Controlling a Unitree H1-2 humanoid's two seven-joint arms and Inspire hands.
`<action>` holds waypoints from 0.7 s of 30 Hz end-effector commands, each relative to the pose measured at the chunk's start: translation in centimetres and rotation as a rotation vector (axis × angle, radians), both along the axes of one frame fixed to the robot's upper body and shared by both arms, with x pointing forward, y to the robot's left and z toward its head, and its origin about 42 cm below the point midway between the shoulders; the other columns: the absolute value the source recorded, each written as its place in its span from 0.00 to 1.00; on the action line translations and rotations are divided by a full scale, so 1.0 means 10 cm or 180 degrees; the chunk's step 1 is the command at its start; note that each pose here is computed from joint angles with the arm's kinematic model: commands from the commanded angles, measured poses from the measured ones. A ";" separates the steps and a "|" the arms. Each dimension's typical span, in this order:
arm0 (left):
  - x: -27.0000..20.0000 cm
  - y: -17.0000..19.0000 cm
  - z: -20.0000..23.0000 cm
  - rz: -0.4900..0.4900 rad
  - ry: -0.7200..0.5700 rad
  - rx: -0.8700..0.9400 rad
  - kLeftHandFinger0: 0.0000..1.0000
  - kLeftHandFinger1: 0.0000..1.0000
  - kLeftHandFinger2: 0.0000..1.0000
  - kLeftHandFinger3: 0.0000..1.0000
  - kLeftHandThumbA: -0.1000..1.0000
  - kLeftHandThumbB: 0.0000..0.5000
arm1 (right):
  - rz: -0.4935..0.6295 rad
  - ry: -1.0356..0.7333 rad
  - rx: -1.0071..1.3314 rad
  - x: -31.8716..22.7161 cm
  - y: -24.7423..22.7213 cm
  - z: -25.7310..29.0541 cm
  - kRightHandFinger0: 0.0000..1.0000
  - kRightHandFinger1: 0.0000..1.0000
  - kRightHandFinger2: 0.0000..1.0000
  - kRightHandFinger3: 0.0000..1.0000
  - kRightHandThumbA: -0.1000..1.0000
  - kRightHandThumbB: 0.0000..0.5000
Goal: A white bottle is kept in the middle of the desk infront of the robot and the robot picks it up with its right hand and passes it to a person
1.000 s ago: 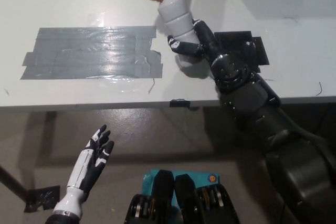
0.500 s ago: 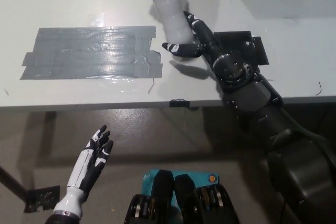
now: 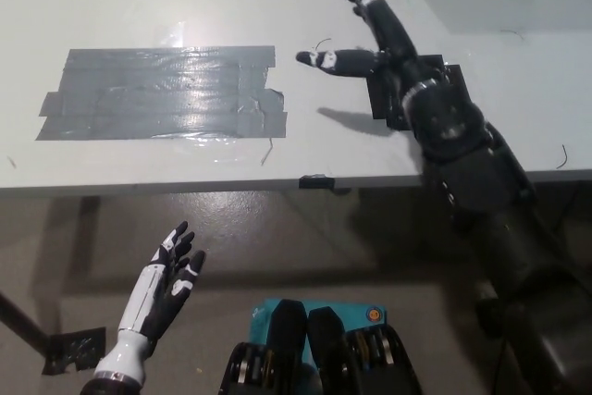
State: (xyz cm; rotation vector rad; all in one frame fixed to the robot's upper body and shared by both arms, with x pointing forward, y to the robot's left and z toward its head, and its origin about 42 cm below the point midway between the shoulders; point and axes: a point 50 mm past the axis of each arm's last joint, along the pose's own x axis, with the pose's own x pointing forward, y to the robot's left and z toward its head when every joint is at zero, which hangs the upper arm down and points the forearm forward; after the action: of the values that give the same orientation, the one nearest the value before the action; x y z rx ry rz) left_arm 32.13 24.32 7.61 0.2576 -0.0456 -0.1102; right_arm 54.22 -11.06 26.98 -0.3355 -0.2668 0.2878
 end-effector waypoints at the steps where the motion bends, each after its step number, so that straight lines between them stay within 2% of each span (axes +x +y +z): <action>1: 0.10 0.05 0.17 -0.0012 -0.0223 -0.0011 1.00 1.00 1.00 1.00 0.84 0.19 | 0.0361 -0.1130 0.0302 -0.81 -0.30 0.86 1.00 1.00 1.00 1.00 0.95 0.95; 2: 0.11 0.05 0.17 -0.0013 -0.0229 -0.0016 1.00 1.00 1.00 1.00 0.84 0.19 | 0.0393 -0.1244 0.0380 -0.96 -0.34 0.88 1.00 1.00 1.00 1.00 0.94 0.94; 4: 0.11 0.05 0.17 -0.0022 -0.0216 0.0012 1.00 1.00 1.00 1.00 0.87 0.21 | 0.0348 -0.1480 0.0326 -1.23 -0.40 0.87 1.00 1.00 1.00 1.00 0.95 0.83; 7: 0.13 0.04 0.17 -0.0008 -0.0225 0.0017 1.00 1.00 1.00 1.00 0.87 0.18 | 0.0273 -0.1720 0.0340 -1.84 -0.54 0.72 1.00 1.00 1.00 1.00 0.98 0.67; 12: 0.11 0.06 0.15 -0.0006 -0.0210 0.0002 1.00 1.00 1.00 1.00 0.85 0.15 | 0.0282 -0.1659 0.0539 -2.21 -0.69 0.37 1.00 1.00 1.00 1.00 1.00 0.54; 16: 0.09 0.03 0.10 -0.0015 -0.0191 0.0003 1.00 1.00 1.00 1.00 0.85 0.16 | 0.0140 -0.1316 0.0777 -2.24 -0.85 -0.05 1.00 1.00 1.00 1.00 1.00 0.32; 17: 0.08 0.02 0.10 -0.0022 -0.0185 0.0003 1.00 1.00 1.00 1.00 0.85 0.17 | 0.0096 -0.1260 0.0792 -2.25 -0.88 -0.12 1.00 1.00 1.00 1.00 1.00 0.29; 19: 0.09 0.02 0.09 -0.0029 -0.0185 0.0015 1.00 1.00 1.00 1.00 0.85 0.17 | -0.0007 -0.1001 0.0894 -2.24 -0.91 -0.34 1.00 1.00 1.00 1.00 1.00 0.34; 21: 0.10 0.03 0.09 -0.0025 -0.0196 -0.0001 1.00 1.00 1.00 1.00 0.84 0.18 | -0.0022 -0.0865 0.0922 -2.21 -0.93 -0.47 1.00 1.00 1.00 1.00 1.00 0.33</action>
State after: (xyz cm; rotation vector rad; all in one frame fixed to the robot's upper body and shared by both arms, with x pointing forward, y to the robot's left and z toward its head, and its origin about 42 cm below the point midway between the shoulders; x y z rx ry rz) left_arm 32.00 24.42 6.72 0.2586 -0.0097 -0.1105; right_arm 37.81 -17.66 16.19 -0.2164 -0.2728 0.2024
